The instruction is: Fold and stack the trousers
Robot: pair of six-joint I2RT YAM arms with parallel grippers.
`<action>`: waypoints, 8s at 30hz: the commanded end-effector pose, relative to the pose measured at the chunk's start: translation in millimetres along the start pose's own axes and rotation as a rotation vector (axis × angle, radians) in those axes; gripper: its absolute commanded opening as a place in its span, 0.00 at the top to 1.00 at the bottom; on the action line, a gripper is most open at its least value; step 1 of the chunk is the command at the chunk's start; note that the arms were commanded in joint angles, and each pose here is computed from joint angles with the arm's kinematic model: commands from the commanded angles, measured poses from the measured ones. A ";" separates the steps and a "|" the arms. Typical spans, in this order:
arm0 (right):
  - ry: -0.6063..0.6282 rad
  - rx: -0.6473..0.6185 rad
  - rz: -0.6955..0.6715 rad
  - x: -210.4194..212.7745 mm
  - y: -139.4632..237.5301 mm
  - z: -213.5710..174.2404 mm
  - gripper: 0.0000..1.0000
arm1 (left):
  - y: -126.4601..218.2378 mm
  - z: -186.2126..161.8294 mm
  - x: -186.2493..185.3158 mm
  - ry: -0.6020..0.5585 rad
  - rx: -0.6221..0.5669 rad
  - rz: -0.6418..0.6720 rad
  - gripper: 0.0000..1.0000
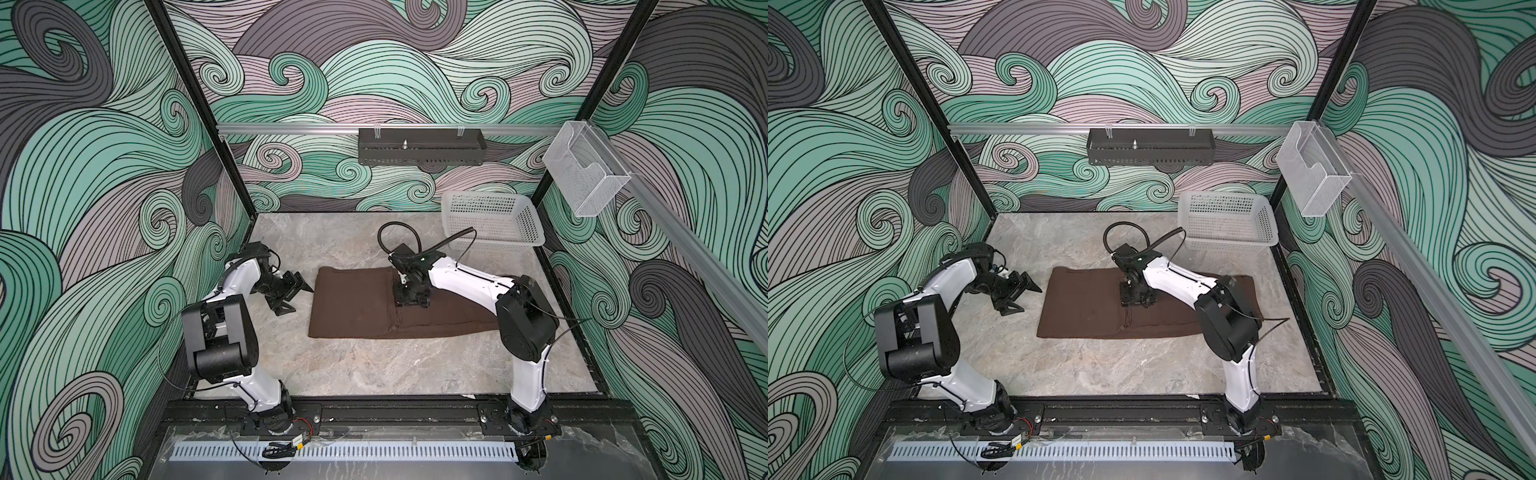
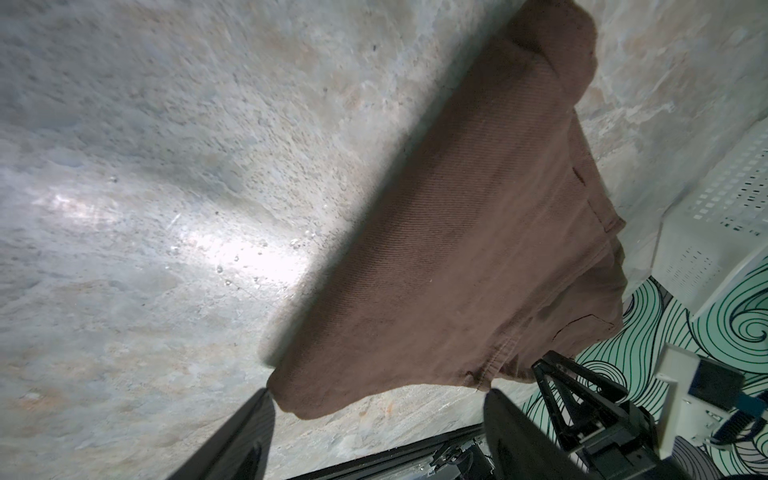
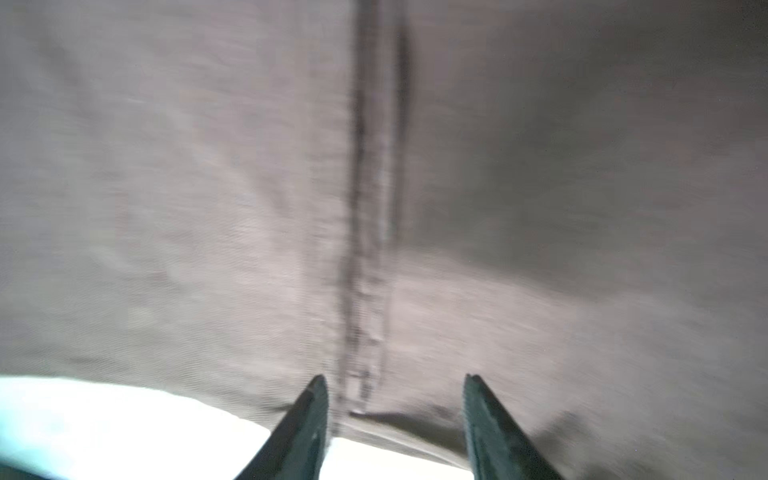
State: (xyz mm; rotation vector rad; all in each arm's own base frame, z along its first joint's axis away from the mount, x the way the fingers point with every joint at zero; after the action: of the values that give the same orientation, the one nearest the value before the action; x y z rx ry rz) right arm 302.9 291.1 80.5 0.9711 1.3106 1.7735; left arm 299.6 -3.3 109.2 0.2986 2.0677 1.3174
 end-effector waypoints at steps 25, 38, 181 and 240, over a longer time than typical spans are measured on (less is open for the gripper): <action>-0.091 -0.056 0.177 10.0 -24.8 35.0 1.00 | 12.0 0.5 -2.2 -0.031 -0.035 0.020 0.18; -0.101 -0.162 0.058 -7.8 46.5 22.5 1.00 | 19.0 -1.5 -3.3 -0.043 -0.049 0.022 0.18; -0.474 -0.049 0.264 -153.9 -32.7 -46.8 0.81 | -64.0 -198.1 -211.6 -0.516 -0.019 0.009 1.00; -0.442 -0.062 0.309 -127.0 -21.0 -42.2 0.85 | -187.5 -251.9 -273.6 -0.540 0.098 -0.035 0.90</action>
State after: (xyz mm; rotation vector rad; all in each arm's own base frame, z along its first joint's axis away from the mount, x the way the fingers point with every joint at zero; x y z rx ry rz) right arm 343.4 164.9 32.0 1.4631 0.8062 1.6991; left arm 370.3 -392.5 106.4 0.6566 1.6676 1.0626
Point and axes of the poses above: each gripper's point midway between its finger pads, its own y axis back along the fingers, its own x axis along the line the jaws close on, z = x × y, the point moved 2 cm from there along y, back along the fingers, and after that the axes turned 15 degrees about y, right-handed, at the moved point
